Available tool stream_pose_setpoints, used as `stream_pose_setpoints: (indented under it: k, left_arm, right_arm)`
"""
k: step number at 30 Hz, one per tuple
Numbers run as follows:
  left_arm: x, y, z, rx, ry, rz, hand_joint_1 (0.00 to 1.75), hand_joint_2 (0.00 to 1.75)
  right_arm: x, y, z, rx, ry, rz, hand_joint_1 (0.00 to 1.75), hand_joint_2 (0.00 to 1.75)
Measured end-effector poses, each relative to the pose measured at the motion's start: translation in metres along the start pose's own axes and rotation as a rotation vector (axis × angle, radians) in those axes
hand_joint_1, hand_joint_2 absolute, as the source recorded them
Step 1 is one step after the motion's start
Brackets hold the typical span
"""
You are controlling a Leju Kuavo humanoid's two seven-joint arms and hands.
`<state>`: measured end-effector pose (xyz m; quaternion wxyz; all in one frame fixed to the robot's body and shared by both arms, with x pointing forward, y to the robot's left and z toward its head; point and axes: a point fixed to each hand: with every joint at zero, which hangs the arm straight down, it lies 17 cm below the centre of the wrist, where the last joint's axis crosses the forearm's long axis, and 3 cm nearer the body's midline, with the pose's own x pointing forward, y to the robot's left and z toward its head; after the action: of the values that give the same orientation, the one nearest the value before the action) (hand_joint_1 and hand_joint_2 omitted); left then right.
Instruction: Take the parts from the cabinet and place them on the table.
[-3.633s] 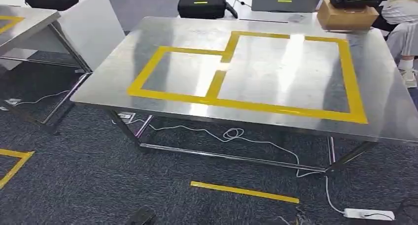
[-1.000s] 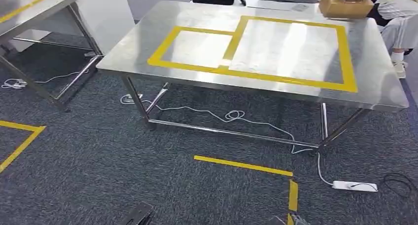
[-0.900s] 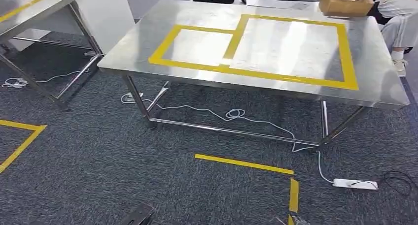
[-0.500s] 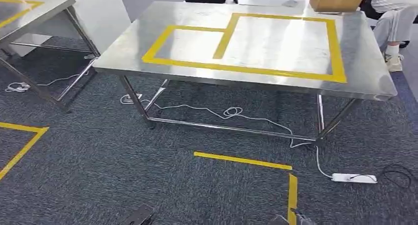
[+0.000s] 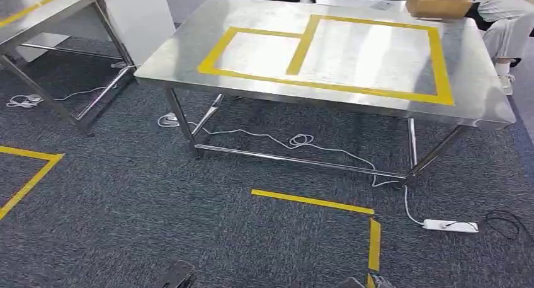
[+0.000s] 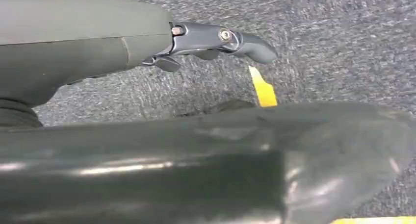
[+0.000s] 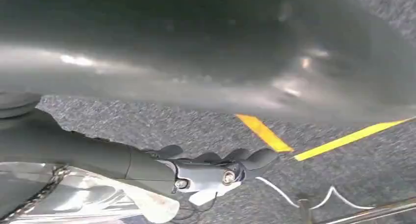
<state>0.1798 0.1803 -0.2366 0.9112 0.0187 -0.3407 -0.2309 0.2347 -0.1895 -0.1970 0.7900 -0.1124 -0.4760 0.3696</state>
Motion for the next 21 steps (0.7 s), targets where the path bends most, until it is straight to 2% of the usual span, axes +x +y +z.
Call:
stream_pose_setpoints:
  k: [21]
  left_arm:
    - [-0.0026, -0.0009, 0.0013, -0.002, 0.002, 0.001, 0.0, 0.0]
  right_arm:
    - [-0.0015, 0.0012, 0.0019, 0.0, 0.003, 0.0, 0.0, 0.0]
